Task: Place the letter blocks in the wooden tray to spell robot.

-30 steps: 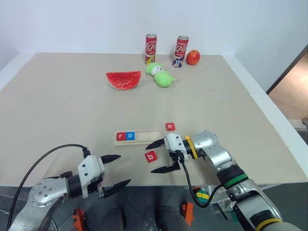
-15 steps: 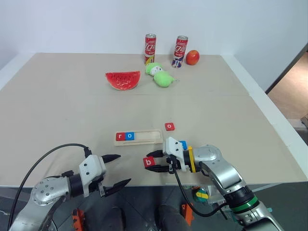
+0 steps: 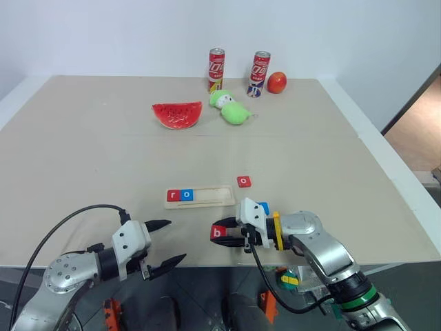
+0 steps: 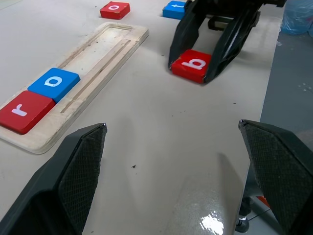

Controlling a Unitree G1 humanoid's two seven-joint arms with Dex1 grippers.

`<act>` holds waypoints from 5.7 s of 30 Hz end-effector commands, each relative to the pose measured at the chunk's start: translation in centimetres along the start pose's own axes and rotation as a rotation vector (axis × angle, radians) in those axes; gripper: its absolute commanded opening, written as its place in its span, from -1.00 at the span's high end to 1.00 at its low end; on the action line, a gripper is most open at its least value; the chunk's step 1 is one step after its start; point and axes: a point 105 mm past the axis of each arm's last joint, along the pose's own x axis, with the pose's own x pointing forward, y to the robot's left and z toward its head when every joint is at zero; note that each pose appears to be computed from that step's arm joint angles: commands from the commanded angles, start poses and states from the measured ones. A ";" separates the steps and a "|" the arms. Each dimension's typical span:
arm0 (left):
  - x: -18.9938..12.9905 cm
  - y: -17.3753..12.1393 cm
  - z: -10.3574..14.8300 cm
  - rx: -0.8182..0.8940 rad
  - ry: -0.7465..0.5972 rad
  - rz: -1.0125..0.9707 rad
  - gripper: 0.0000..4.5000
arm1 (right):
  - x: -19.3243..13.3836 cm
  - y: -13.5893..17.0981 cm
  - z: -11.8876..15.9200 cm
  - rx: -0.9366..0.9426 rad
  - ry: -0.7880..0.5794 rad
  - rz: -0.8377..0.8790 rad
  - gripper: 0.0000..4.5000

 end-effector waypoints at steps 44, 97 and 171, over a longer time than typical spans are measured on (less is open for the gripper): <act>1.4 3.3 3.2 -0.164 -0.150 0.222 -1.00 | 5.3 -9.2 5.9 -0.272 0.022 0.161 0.44; 1.6 3.0 2.2 -0.144 -0.095 0.219 -1.00 | 5.4 -9.3 5.6 -0.147 0.006 0.119 0.22; 2.1 1.2 3.0 -0.088 -0.093 0.067 -1.00 | -6.0 -12.9 4.7 0.003 -0.048 -0.337 -0.60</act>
